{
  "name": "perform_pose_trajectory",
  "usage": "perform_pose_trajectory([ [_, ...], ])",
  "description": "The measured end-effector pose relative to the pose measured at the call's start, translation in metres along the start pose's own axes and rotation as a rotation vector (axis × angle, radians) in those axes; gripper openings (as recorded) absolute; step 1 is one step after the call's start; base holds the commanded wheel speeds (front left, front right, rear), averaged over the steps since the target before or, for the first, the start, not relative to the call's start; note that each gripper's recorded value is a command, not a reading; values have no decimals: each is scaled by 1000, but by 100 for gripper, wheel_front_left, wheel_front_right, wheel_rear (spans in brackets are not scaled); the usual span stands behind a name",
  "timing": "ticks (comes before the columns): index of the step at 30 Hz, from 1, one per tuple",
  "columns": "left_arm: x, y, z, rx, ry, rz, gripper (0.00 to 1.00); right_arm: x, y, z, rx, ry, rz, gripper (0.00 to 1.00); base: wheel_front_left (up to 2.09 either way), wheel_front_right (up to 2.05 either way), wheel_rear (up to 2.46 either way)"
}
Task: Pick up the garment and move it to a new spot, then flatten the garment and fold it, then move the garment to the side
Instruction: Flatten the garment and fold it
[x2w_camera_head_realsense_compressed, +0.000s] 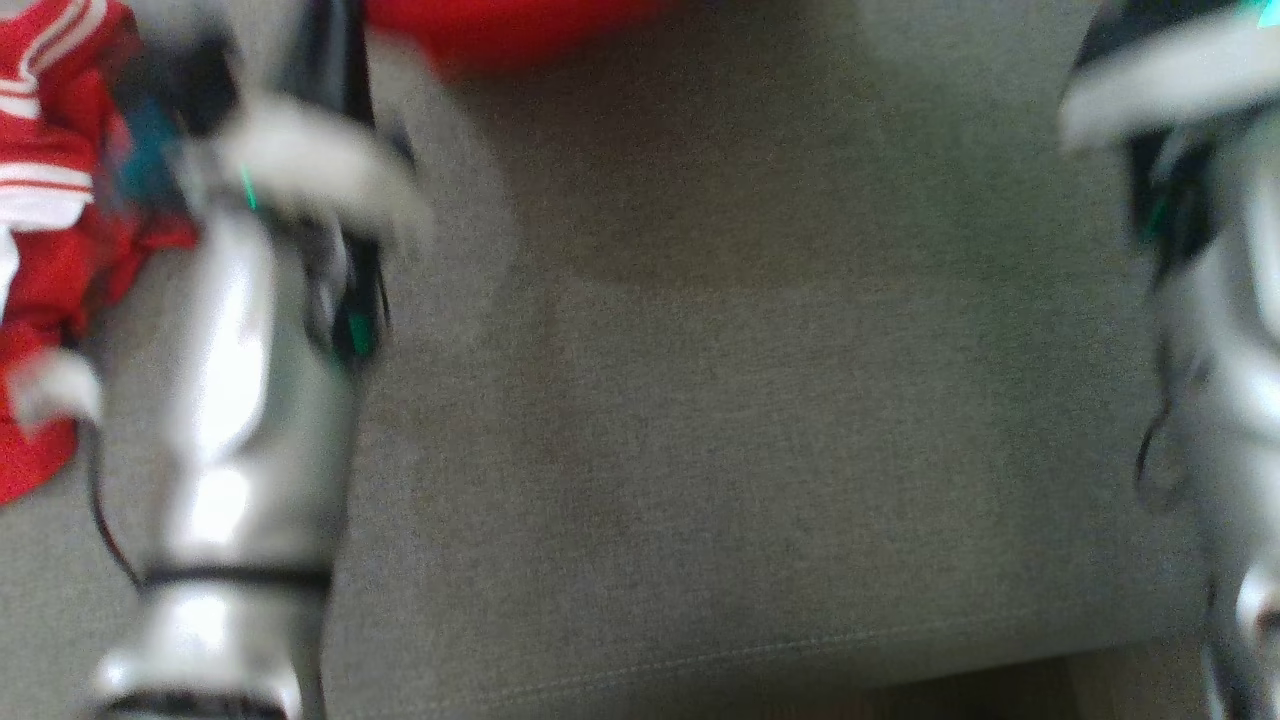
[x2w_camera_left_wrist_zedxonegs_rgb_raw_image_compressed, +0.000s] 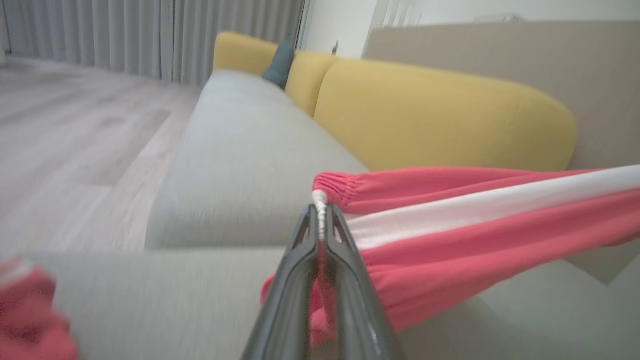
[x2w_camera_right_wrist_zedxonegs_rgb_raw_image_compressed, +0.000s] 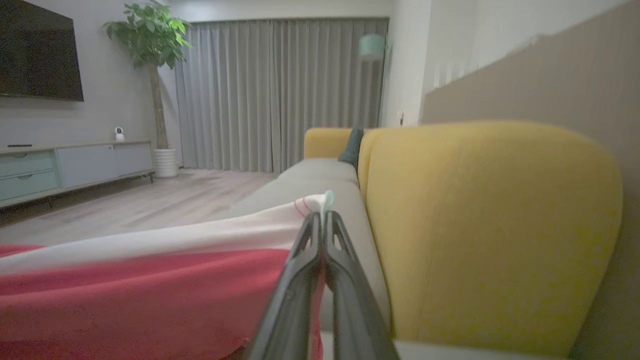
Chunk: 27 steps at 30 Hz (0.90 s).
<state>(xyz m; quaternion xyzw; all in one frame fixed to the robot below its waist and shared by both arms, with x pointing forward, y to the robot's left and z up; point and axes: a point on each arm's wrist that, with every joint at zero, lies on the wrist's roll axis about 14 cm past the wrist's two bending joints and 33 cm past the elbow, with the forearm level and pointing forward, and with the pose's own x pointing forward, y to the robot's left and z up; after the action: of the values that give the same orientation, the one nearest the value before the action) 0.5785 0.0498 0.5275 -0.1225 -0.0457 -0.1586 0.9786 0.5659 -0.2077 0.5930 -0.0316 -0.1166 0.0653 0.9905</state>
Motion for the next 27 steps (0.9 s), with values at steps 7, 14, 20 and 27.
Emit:
perform_pose_trajectory([
  [7,-111,8,-84,-123,241,117,0,-111,22,-71,146,221,-20,0,0,0,0],
  [14,-179,4,-86,-206,269,203,0,-187,39,-81,243,292,-47,0,0,0,0],
  [20,-222,-3,-82,-200,276,216,0,-228,50,-80,311,317,-63,0,0,0,0],
  [27,-226,-1,-78,-206,262,225,0,-208,54,-68,302,300,-23,0,0,0,0],
])
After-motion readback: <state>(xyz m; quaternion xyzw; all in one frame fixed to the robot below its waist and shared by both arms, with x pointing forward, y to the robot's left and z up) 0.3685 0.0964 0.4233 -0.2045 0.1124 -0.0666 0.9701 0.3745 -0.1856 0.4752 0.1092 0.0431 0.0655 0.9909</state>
